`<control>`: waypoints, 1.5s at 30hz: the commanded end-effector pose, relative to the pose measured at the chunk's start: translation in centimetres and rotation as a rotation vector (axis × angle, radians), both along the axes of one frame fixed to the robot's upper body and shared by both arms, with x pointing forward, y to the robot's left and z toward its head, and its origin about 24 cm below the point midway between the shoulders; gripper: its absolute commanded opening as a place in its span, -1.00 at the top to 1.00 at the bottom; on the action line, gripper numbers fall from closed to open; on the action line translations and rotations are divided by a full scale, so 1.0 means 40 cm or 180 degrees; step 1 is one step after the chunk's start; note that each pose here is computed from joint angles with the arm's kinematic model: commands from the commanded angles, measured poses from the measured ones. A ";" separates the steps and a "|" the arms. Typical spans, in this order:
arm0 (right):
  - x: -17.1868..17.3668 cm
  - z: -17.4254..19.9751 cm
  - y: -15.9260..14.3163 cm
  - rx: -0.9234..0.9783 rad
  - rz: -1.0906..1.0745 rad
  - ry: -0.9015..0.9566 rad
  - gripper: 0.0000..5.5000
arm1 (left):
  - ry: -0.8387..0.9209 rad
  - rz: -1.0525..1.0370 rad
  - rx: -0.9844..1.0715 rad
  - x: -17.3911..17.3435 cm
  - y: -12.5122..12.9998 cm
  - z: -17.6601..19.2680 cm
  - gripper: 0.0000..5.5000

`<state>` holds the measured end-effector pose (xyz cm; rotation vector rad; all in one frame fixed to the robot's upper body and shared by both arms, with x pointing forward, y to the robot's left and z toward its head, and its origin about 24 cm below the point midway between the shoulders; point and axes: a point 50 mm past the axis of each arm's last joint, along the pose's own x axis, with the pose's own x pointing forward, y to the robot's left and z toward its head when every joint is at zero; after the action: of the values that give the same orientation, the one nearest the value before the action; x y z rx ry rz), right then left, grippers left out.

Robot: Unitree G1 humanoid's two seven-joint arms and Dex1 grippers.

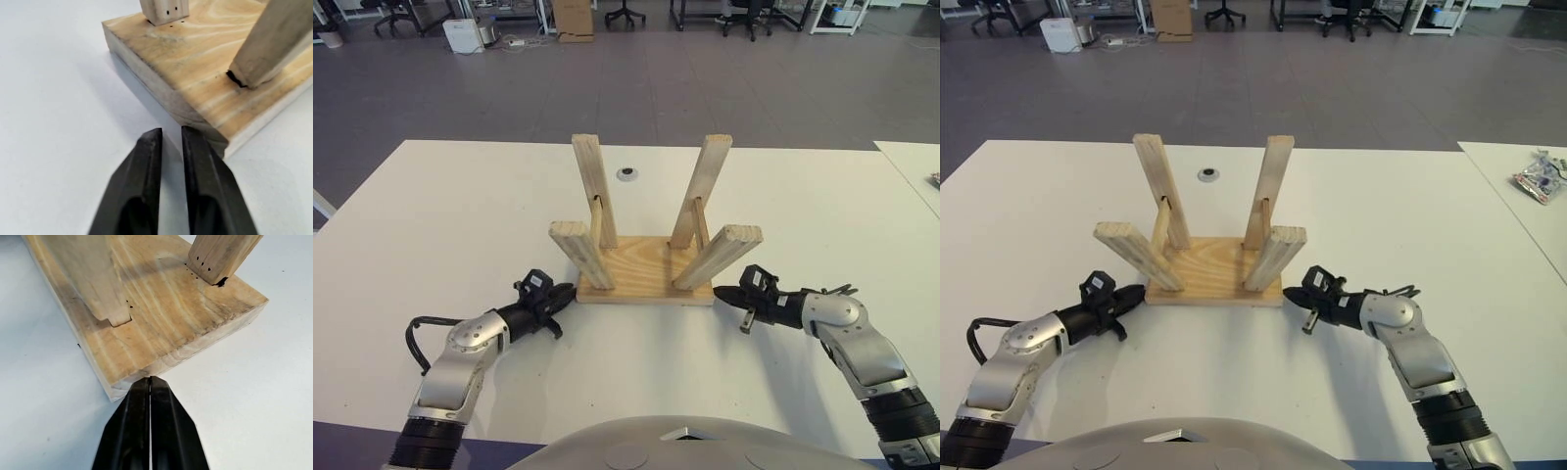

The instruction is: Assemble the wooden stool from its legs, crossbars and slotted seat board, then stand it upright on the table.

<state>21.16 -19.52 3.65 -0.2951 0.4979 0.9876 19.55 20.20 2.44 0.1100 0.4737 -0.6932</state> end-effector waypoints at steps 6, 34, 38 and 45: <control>-0.018 0.113 0.110 0.0787 0.0699 0.0047 1.00 | 0.0083 -0.0979 -0.0641 0.003 -0.126 0.189 1.00; -0.002 0.323 0.061 0.1290 0.0681 0.0337 0.92 | 0.0358 -0.1891 -0.1679 -0.083 -0.155 0.335 1.00; -0.021 0.307 0.055 0.1134 0.0798 0.0553 0.67 | 0.0609 -0.1601 -0.1583 -0.084 -0.114 0.299 0.77; -0.022 0.257 -0.009 0.0678 0.0671 0.0895 0.33 | 0.0944 -0.1126 -0.1265 -0.078 -0.001 0.219 0.41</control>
<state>21.38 -22.93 14.61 -0.1131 0.6265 0.9452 16.73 20.92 11.72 -0.2711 0.6158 -0.9959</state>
